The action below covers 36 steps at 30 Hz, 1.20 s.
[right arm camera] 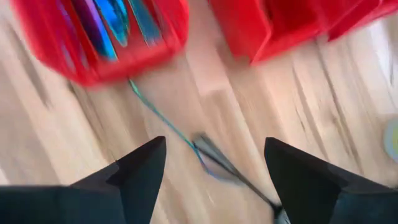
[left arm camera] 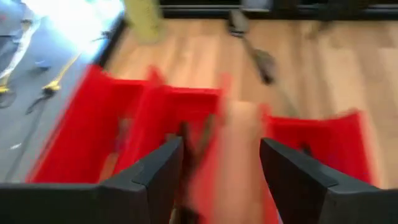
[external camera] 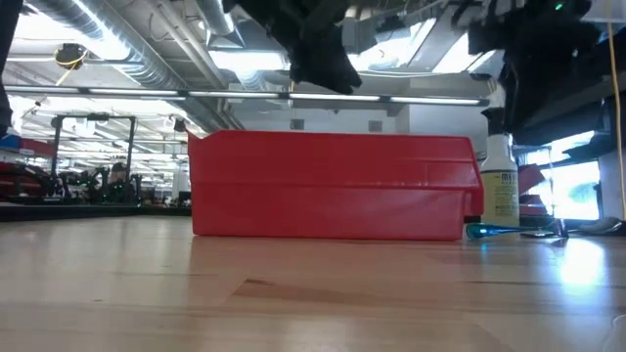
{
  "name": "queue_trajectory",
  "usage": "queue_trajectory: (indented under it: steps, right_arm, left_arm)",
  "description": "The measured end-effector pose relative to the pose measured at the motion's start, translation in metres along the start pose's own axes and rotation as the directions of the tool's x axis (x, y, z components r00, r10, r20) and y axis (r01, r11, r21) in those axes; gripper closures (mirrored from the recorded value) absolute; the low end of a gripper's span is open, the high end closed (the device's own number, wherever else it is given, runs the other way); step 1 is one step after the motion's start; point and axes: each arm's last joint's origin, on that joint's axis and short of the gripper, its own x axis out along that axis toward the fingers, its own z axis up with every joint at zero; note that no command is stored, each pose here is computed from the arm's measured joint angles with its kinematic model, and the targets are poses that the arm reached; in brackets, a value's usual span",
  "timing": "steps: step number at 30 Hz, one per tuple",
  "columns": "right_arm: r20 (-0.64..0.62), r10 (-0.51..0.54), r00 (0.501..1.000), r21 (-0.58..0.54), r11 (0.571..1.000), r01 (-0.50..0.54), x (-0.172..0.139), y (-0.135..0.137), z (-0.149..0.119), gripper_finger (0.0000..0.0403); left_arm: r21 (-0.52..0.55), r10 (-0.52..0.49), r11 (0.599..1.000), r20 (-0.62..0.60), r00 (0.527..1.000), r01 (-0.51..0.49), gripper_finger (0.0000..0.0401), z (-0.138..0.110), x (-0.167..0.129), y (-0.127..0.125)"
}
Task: Sort silverware
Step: Put the purple fork into the top red bin
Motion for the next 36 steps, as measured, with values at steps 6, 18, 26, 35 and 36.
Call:
queue_trajectory:
  steps: [6,18,26,35,36]
  right_arm:
    - [-0.241,-0.038,0.97,-0.195,0.981,-0.01,0.028,-0.001,0.018,0.0146]
    - [-0.475,-0.144,0.868,-0.458,0.883,-0.104,0.088,0.004,0.009,0.0158]
    - [-0.467,-0.084,0.88,-0.475,0.863,-0.169,0.1,0.006,0.004,0.0211]
    - [-0.507,-0.017,0.862,-0.392,0.895,-0.212,0.117,-0.013,-0.004,0.0221]
    - [-0.517,-0.01,0.856,-0.382,0.897,-0.221,0.118,-0.015,-0.006,0.0221]
  left_arm:
    - [-0.015,-0.033,0.999,0.068,0.997,0.034,0.02,-0.015,0.007,-0.04]
    - [-0.043,-0.017,0.999,0.087,0.996,0.021,0.02,-0.018,0.006,-0.053]
    - [-0.027,-0.014,0.999,0.092,0.996,0.016,0.02,-0.018,0.006,-0.053]
    - [0.0,-0.01,1.0,0.091,0.996,0.01,0.02,-0.018,0.006,-0.052]
    - [0.001,-0.01,1.0,0.091,0.996,0.01,0.02,-0.017,0.006,-0.052]
